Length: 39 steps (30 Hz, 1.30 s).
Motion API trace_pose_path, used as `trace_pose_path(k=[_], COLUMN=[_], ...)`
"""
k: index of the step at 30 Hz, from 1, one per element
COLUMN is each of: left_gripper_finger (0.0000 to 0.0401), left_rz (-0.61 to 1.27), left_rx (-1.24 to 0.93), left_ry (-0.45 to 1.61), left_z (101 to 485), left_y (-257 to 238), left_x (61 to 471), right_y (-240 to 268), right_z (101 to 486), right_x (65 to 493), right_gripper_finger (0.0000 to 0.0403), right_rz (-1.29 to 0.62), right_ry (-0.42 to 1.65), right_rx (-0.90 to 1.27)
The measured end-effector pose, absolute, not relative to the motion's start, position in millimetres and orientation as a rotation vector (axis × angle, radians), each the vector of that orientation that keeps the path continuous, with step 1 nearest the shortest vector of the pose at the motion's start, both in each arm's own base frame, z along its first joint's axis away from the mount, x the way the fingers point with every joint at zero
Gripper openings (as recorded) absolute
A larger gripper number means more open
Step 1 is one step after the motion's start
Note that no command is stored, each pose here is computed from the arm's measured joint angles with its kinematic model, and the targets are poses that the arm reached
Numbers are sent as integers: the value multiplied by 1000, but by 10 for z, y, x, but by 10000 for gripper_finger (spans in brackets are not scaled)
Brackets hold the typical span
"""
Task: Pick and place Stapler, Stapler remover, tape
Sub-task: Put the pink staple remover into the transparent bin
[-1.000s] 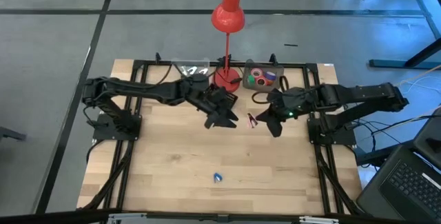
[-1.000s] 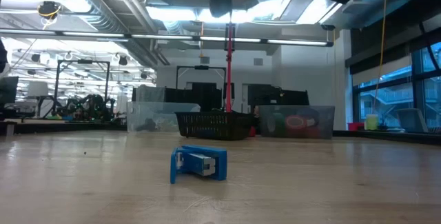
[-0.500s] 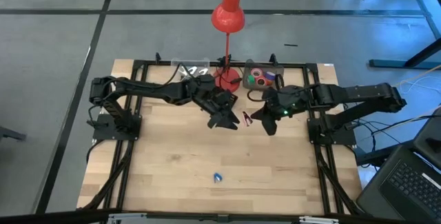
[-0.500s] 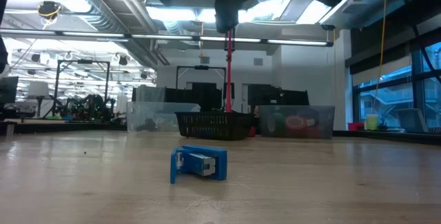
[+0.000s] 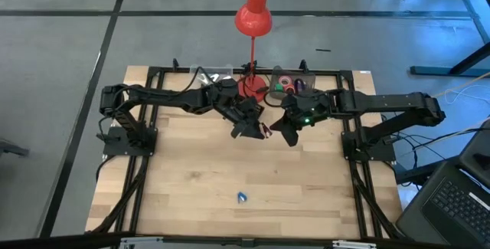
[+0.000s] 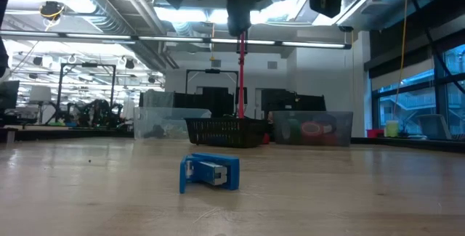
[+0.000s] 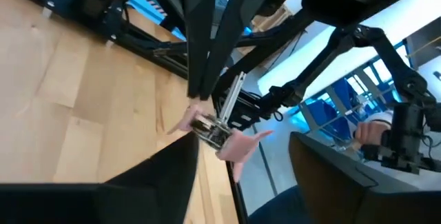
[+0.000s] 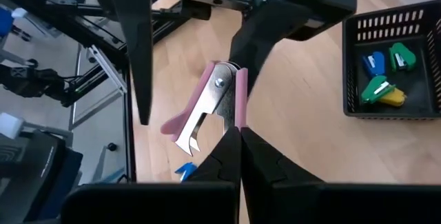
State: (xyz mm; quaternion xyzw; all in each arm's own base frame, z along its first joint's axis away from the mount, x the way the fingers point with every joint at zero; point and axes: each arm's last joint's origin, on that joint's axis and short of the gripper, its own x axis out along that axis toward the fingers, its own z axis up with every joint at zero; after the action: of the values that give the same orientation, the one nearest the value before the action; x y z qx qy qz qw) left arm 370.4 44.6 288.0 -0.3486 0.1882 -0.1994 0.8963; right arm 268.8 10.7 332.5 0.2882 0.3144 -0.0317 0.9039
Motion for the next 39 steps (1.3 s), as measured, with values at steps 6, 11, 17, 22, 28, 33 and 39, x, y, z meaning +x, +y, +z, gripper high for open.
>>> trace_pose_path(k=[6,11,17,22,28,33,39], left_gripper_finger=[88,10,4,4,3,3,3], left_rz=[-450,-482,-496,-510,-489,-131,471], left_rx=[-685,-665,-640,-636,-651,-620,-560], left_ry=[390,394,388,378,393,584,829], left_z=[2880,2875,2876,2888,2899,2939,2986], left_y=[429,450,446,493,591,924,1437], left_x=[3701,3694,3693,3684,3636,3168,2357], right_y=[105,105,107,54,-88,-134,-143], right_z=[3326,3336,3350,3341,3344,3310,3325], right_x=[2690,2694,2700,2581,2322,2057,1932], right_gripper_finger=[0,0,11,57,109,114,106], right_rz=[-65,-61,-45,-44,-137,-227,-277], right_ry=[648,637,625,700,804,947,973], right_rx=[594,591,592,621,679,697,651])
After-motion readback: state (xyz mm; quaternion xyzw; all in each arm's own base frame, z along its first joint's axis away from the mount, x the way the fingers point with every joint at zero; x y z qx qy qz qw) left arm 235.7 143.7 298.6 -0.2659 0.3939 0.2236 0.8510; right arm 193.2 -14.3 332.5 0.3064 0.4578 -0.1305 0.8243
